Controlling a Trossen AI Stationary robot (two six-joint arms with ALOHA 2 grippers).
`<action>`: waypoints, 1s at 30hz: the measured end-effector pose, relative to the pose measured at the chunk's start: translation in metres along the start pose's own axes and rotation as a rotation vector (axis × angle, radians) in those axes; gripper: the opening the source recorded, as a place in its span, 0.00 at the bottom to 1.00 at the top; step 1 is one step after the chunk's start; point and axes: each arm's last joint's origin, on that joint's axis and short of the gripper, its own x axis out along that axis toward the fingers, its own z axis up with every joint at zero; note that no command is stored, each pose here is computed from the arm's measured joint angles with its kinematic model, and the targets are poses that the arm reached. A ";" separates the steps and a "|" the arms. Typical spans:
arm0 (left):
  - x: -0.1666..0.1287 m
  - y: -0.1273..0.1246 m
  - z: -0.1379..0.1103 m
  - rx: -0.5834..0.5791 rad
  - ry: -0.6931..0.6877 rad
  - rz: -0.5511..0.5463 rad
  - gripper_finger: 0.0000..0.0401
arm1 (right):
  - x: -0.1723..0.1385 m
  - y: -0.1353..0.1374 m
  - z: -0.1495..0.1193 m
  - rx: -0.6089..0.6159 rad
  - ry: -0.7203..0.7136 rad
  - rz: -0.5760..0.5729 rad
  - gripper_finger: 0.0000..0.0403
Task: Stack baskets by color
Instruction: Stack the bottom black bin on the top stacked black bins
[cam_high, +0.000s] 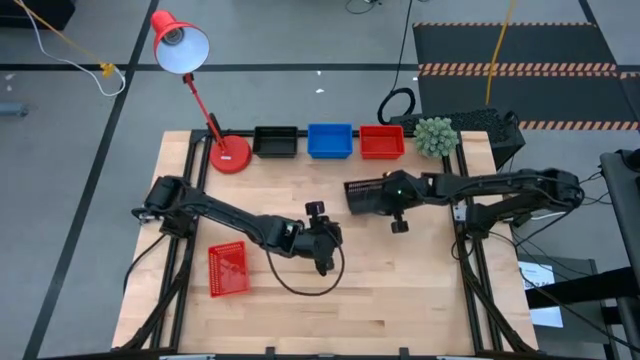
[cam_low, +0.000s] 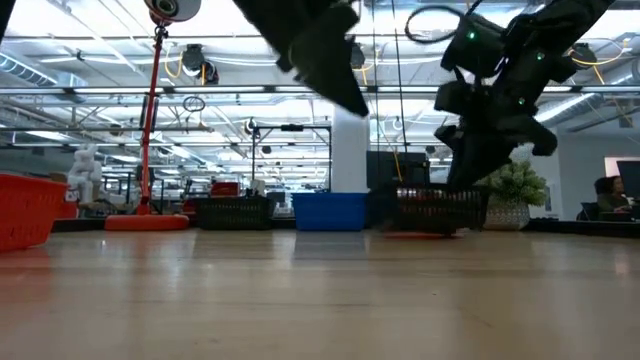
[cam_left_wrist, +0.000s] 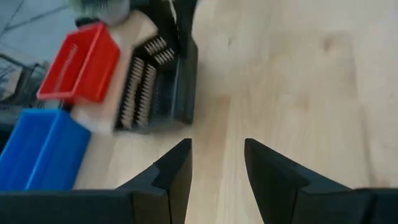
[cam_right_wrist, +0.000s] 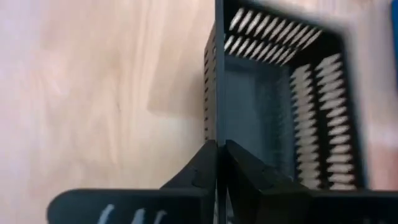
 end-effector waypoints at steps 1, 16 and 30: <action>-0.001 0.002 0.003 -0.005 -0.026 -0.006 0.37 | 0.000 0.002 0.004 0.008 -0.026 -0.001 0.05; 0.022 0.033 0.014 -0.029 -0.119 -0.158 0.64 | -0.003 0.032 0.029 -0.039 -0.192 -0.021 0.01; 0.061 0.062 0.001 -0.074 -0.056 -0.161 0.47 | -0.004 0.030 0.035 -0.062 -0.253 -0.066 0.02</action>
